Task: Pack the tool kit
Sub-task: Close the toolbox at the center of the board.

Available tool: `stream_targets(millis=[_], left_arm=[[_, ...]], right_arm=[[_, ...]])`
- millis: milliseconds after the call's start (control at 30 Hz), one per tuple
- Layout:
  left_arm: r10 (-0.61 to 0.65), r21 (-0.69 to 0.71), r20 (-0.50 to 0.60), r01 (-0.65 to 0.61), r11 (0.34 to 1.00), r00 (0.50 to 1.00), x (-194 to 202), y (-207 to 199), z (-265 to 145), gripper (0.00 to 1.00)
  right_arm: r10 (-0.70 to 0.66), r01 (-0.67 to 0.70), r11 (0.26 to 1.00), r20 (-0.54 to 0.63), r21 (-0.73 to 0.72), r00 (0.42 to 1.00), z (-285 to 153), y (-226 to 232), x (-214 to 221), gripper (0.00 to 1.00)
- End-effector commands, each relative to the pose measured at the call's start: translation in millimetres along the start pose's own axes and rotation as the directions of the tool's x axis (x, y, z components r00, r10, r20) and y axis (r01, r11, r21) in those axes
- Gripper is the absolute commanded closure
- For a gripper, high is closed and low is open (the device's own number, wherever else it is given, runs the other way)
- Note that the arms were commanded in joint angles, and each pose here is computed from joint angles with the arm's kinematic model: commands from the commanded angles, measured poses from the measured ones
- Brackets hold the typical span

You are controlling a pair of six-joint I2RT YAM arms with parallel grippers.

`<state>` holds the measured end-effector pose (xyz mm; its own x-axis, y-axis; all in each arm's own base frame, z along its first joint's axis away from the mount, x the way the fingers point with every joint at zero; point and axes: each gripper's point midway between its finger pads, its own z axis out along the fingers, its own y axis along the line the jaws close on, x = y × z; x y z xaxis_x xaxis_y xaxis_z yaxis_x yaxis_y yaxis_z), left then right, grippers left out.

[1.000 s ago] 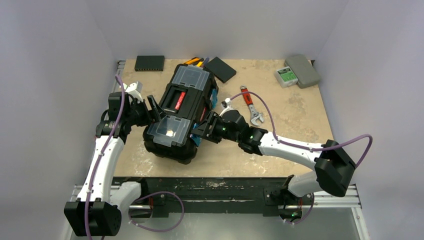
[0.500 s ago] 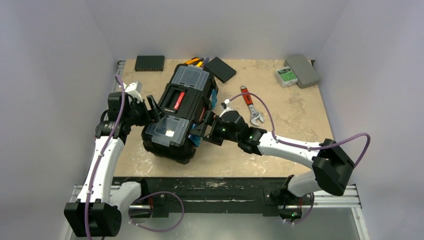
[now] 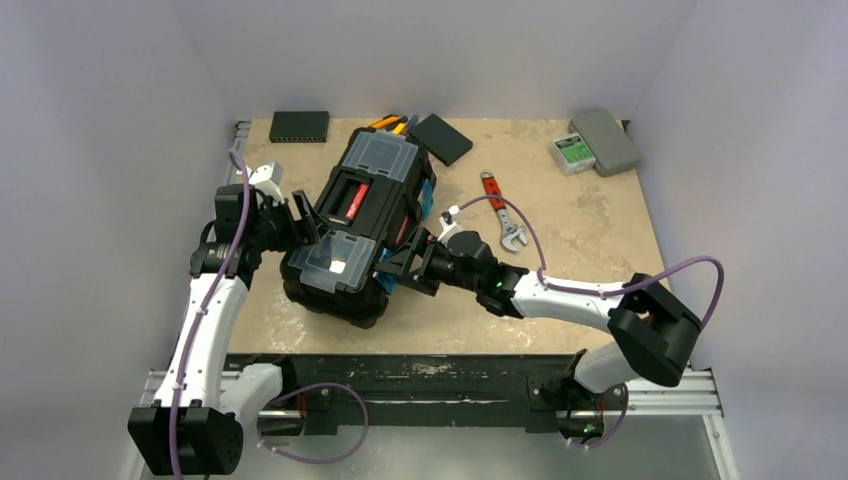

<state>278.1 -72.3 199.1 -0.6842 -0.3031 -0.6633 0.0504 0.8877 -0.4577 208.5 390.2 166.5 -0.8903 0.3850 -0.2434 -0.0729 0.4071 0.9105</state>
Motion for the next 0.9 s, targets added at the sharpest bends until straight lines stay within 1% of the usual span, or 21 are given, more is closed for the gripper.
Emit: stream_targets(millis=[0, 133, 333, 467, 533, 633, 733, 867], left_arm=[[-0.079, 0.029, -0.275, 0.09, 0.996, 0.958, 69.9, -4.4, -4.2, 0.27], [-0.081, 0.027, -0.276, 0.092, 0.995, 0.958, 69.8, -4.1, -4.0, 0.27], [-0.081, 0.027, -0.276, 0.092, 0.995, 0.958, 70.0, -4.1, -4.0, 0.27], [-0.082, 0.026, -0.278, 0.092, 0.995, 0.957, 70.7, -3.8, -3.9, 0.27], [-0.082, 0.024, -0.278, 0.092, 0.995, 0.957, 70.7, -3.4, -3.9, 0.27], [-0.084, 0.023, -0.278, 0.094, 0.995, 0.957, 70.7, -3.3, -3.7, 0.27], [-0.083, 0.024, -0.278, 0.093, 0.995, 0.957, 70.7, -3.5, -3.5, 0.27], [-0.084, 0.022, -0.279, 0.094, 0.995, 0.957, 70.8, -3.1, -3.5, 0.27]], right_arm=[[0.013, -0.014, 0.997, 0.006, 0.077, 1.0, 5.2, -23.4, 7.8, 0.14], [0.016, -0.02, 0.992, 0.029, 0.121, 0.999, -0.3, -31.1, 4.5, 0.1], [0.025, -0.028, 0.994, 0.033, 0.107, 0.999, 1.1, -34.4, 5.8, 0.09], [0.032, -0.034, 0.992, 0.023, 0.123, 0.999, 4.6, -40.3, 8.4, 0.07], [0.034, -0.036, 0.992, 0.023, 0.119, 0.999, 4.5, -42.6, 9.4, 0.1], [0.033, -0.036, 0.994, 0.029, 0.106, 0.999, 4.7, -42.8, 9.0, 0.16], [0.029, -0.032, 0.995, 0.032, 0.099, 0.999, 4.7, -39.8, 7.7, 0.16], [0.023, -0.027, 0.994, 0.039, 0.102, 0.999, 3.3, -38.5, 5.9, 0.13]])
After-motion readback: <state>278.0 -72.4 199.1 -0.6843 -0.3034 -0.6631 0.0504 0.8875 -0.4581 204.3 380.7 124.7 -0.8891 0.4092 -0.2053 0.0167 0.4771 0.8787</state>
